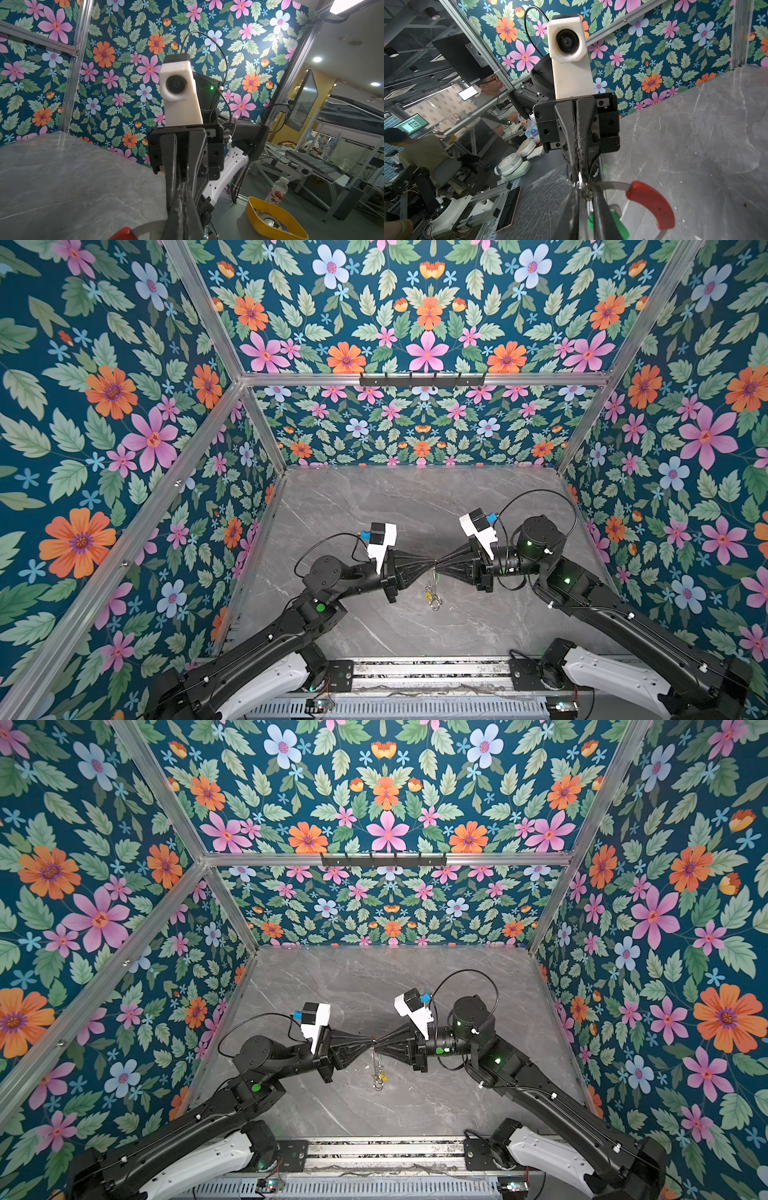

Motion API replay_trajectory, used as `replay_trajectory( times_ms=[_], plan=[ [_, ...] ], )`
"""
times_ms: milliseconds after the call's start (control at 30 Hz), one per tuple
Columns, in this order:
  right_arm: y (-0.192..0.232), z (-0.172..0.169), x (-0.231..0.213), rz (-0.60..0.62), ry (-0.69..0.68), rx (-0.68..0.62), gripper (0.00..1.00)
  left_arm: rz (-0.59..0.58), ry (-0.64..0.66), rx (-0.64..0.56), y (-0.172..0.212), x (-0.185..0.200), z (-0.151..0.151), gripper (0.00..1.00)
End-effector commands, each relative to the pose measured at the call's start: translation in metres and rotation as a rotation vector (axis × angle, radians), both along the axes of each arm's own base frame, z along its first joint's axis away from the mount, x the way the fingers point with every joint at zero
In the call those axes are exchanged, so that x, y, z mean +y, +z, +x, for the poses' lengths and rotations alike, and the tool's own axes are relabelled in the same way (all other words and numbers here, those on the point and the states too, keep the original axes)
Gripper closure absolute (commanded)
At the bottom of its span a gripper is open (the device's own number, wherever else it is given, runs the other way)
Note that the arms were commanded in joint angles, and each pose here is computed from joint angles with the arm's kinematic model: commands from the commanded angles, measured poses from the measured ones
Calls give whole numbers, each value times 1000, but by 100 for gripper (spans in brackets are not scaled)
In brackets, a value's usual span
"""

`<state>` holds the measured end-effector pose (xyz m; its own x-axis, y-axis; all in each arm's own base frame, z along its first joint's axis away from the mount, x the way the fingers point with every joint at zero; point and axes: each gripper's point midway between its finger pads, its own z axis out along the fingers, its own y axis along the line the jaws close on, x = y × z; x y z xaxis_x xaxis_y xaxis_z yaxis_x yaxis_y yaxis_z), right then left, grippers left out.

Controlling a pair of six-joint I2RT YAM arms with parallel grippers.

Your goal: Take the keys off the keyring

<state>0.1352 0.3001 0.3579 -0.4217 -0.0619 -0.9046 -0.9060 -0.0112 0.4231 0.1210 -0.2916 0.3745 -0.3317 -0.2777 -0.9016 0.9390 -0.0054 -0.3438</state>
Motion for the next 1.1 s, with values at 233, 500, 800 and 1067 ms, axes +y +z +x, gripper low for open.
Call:
replay_trajectory(
  times_ms=[233, 500, 800, 1067],
  plan=[
    [2, 2, -1, -18, -23, 13, 100, -22, 15, -8, 9, 1, 3, 100],
    [-11, 4, -12, -167, -88, 30, 100, 78, 85, 40, -2, 10, 7, 55],
    [-25, 8, -22, -343, -114, 38, 100, 241, 28, 86, -15, -2, 6, 58],
    [-29, 7, -24, -402, -103, 36, 100, 327, -49, 111, -23, -15, 2, 65]
  ],
)
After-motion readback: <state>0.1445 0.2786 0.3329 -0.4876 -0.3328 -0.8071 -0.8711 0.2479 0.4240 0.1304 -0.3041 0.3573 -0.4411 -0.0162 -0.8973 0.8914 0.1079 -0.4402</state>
